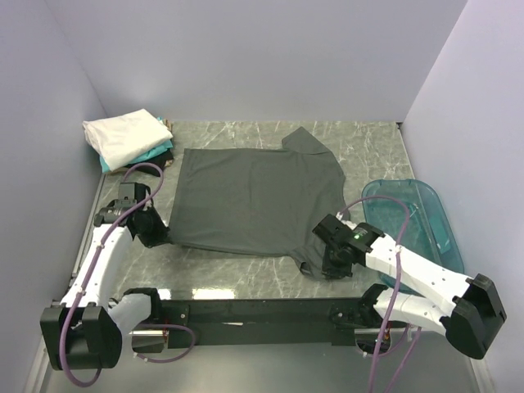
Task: Fold and stack the t-shirts
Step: Fold the tshirt
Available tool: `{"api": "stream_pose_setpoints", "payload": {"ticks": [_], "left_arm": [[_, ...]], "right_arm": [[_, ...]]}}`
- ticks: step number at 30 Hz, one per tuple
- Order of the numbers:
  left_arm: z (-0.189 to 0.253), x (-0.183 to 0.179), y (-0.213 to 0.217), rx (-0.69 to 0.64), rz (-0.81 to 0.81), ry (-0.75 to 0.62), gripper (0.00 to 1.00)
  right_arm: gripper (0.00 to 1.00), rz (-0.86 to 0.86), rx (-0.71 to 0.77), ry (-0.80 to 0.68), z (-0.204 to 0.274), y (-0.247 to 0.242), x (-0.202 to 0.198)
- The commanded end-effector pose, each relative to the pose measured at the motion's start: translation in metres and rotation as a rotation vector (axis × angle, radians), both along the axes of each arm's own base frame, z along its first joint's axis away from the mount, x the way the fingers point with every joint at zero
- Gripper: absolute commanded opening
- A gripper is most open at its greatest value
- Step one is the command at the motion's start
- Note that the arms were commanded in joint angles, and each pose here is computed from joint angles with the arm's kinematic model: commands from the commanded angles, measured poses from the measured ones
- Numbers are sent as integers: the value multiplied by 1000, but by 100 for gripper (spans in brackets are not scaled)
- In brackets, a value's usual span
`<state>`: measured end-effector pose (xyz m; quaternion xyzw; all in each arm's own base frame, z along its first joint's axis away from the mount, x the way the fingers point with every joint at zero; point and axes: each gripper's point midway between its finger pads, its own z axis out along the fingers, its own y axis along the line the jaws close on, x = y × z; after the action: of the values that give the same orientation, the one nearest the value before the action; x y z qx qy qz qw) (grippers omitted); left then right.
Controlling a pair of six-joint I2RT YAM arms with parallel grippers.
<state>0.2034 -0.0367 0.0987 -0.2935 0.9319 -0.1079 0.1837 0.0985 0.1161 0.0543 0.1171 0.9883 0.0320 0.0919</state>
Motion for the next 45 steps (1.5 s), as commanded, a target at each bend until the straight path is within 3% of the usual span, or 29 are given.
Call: {"api": "stream_pose_setpoints", "payload": {"ticks": [1,14,31,45], "left_arm": [[2,2,6,22,11,-3,1],[12,69,-7,-50,-46,-50,1],[15,132,10,-13,-20,-52,1],[0,163,11,-47,-17,-39,1]], "right_arm": [[0,-8,-16,-66,24,2,16],[0,25,-87,-188,59,19,103],[0,27,-163,-235,77,8,213],[0,16,-183,-238,85,-2,262]]}}
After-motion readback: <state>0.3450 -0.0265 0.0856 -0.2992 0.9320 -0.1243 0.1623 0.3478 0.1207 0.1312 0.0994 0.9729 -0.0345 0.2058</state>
